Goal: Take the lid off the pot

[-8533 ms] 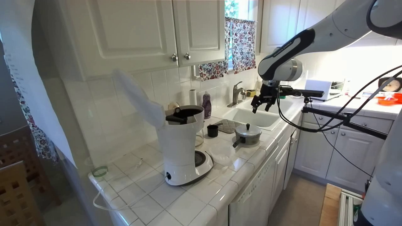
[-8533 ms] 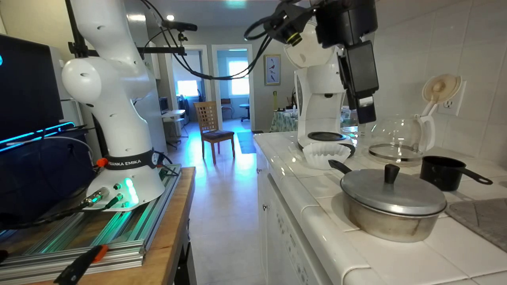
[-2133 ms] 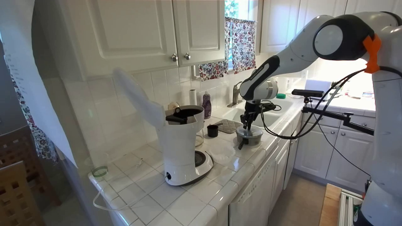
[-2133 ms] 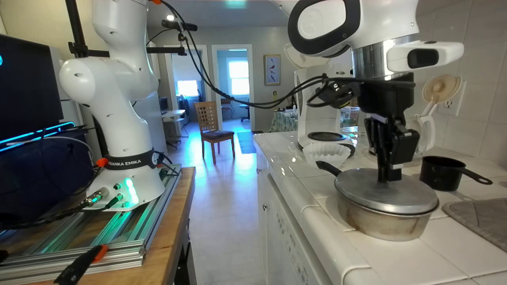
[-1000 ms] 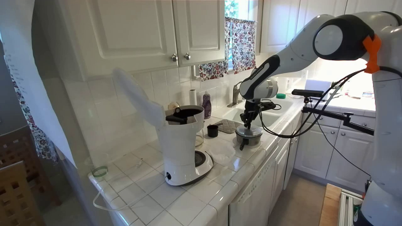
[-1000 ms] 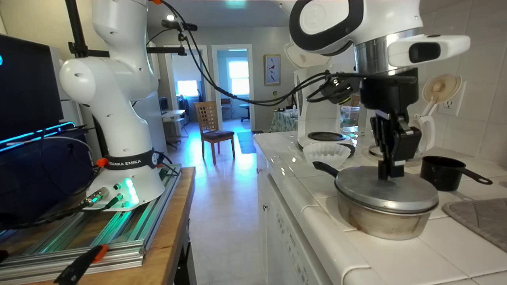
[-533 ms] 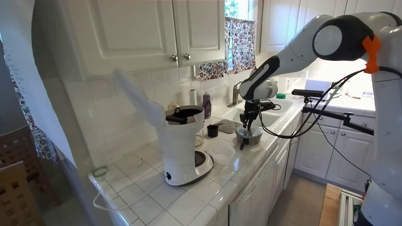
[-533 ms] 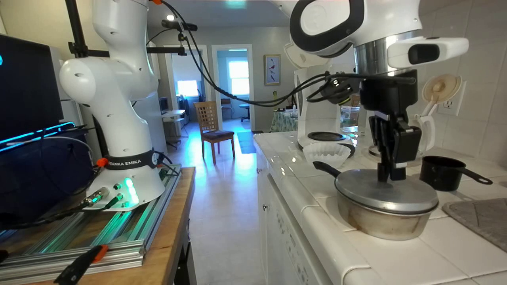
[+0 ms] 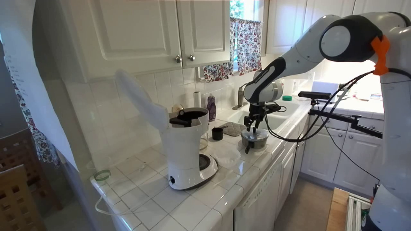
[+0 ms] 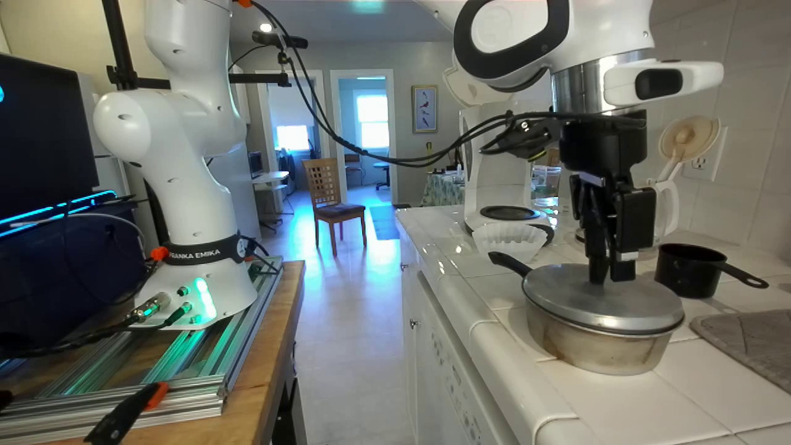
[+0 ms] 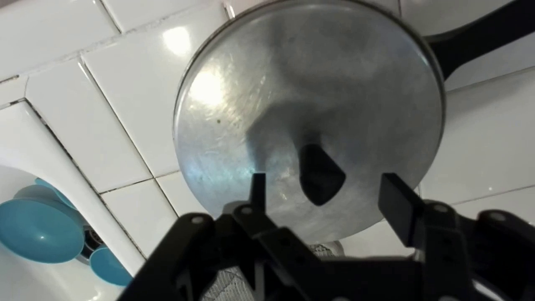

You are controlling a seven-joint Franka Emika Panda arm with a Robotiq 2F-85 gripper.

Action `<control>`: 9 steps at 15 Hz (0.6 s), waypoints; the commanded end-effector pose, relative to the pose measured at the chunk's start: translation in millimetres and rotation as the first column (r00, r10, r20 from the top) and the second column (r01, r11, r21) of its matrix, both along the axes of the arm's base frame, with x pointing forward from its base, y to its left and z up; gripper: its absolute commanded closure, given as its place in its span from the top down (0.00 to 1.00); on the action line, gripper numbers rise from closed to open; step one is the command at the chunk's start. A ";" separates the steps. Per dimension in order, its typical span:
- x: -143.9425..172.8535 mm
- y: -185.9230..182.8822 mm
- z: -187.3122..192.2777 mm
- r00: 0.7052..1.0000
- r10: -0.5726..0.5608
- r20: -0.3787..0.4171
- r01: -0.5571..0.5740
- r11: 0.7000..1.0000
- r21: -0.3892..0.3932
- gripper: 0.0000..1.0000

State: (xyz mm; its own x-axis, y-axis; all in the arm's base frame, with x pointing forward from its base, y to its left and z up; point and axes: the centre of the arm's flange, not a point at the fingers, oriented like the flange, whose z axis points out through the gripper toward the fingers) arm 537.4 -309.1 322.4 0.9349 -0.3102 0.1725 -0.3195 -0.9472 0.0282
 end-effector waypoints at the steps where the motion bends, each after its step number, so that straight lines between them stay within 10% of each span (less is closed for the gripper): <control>1: -4.2 7.4 5.8 0.999 -0.003 -0.038 0.003 1.000 -0.006 0.39; 6: -6.6 5.5 7.5 0.998 -0.021 -0.051 0.021 1.000 -0.008 0.04; 9: -7.4 2.7 8.0 0.998 -0.042 -0.053 0.042 0.999 -0.009 0.06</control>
State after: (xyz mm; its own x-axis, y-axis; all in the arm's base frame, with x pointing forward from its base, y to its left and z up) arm 533.5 -309.1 322.7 0.9345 -0.3274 0.1396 -0.3351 -0.9415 0.0349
